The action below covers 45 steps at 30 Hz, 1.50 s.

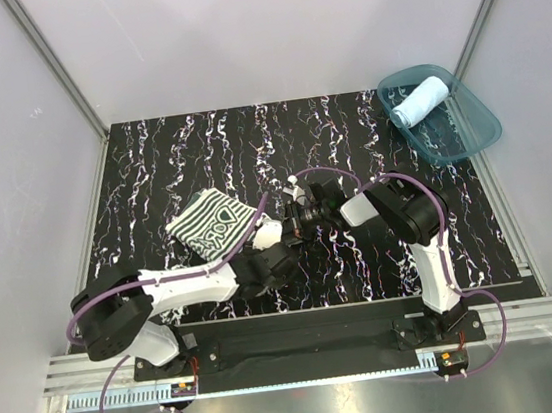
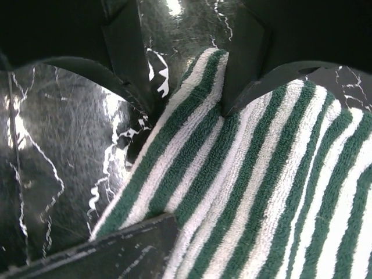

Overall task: Roll the towels
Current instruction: Roll the towel

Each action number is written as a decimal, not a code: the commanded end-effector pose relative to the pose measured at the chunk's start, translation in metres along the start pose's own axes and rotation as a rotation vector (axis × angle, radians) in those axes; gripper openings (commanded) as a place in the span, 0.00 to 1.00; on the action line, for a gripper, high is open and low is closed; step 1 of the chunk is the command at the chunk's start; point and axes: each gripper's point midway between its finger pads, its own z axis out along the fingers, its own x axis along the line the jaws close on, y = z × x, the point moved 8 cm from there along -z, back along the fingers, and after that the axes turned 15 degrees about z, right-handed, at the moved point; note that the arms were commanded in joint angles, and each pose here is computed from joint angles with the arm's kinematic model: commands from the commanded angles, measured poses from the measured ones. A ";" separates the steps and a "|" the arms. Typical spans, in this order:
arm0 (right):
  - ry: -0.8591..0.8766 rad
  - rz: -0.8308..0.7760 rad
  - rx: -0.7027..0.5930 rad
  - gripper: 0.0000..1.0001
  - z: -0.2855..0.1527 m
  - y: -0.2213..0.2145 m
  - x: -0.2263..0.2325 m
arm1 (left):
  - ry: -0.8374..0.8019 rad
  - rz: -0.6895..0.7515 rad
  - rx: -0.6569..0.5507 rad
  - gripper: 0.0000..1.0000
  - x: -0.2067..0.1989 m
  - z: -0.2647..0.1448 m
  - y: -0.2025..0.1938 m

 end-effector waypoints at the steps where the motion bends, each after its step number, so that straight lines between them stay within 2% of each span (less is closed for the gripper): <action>1: -0.131 0.056 -0.082 0.00 -0.001 0.009 -0.032 | 0.120 -0.016 0.196 0.58 0.012 0.003 -0.039; 4: -0.133 0.052 -0.087 0.00 -0.003 0.010 -0.030 | 0.151 -0.015 0.235 0.63 0.013 0.005 -0.044; 6: -0.136 0.053 -0.093 0.00 -0.006 0.012 -0.029 | 0.177 -0.005 0.268 0.59 0.012 0.010 -0.046; 9: -0.142 0.033 -0.106 0.00 -0.015 0.016 -0.019 | 0.194 0.024 0.289 0.44 0.010 0.014 -0.046; 12: -0.151 0.011 -0.124 0.00 -0.028 0.019 -0.007 | 0.187 0.034 0.290 0.36 0.009 0.016 -0.045; 16: -0.168 -0.004 -0.179 0.02 -0.052 0.028 0.011 | 0.169 0.041 0.291 0.10 0.006 0.017 -0.045; 19: -0.202 -0.015 -0.219 0.18 -0.069 0.030 0.027 | 0.132 0.065 0.301 0.00 0.002 0.019 -0.044; 23: -0.315 0.040 -0.341 0.30 -0.107 0.039 0.039 | -0.001 0.055 0.270 0.00 -0.013 0.016 -0.031; 24: -0.321 0.032 -0.380 0.37 -0.119 0.039 0.049 | -0.038 0.051 0.260 0.00 -0.017 0.014 -0.027; 30: -0.477 0.086 -0.604 0.46 -0.184 0.027 0.069 | -0.330 -0.060 0.197 0.00 -0.053 -0.001 0.013; 33: -0.521 0.077 -0.653 0.51 -0.201 0.012 0.082 | -0.437 -0.117 0.164 0.00 -0.066 -0.003 0.031; 36: -0.568 0.082 -0.691 0.55 -0.216 0.001 0.090 | -0.639 -0.203 0.171 0.00 -0.080 -0.009 0.045; 37: -0.581 0.094 -0.690 0.56 -0.220 -0.004 0.090 | -0.688 -0.242 0.134 0.00 -0.080 -0.009 0.055; 40: -0.583 0.121 -0.680 0.58 -0.224 -0.016 0.092 | -0.808 -0.347 0.146 0.00 -0.079 -0.010 0.057; 45: -0.411 0.122 -0.593 0.58 -0.213 -0.047 0.094 | -0.892 -0.485 0.218 0.00 -0.067 -0.003 0.049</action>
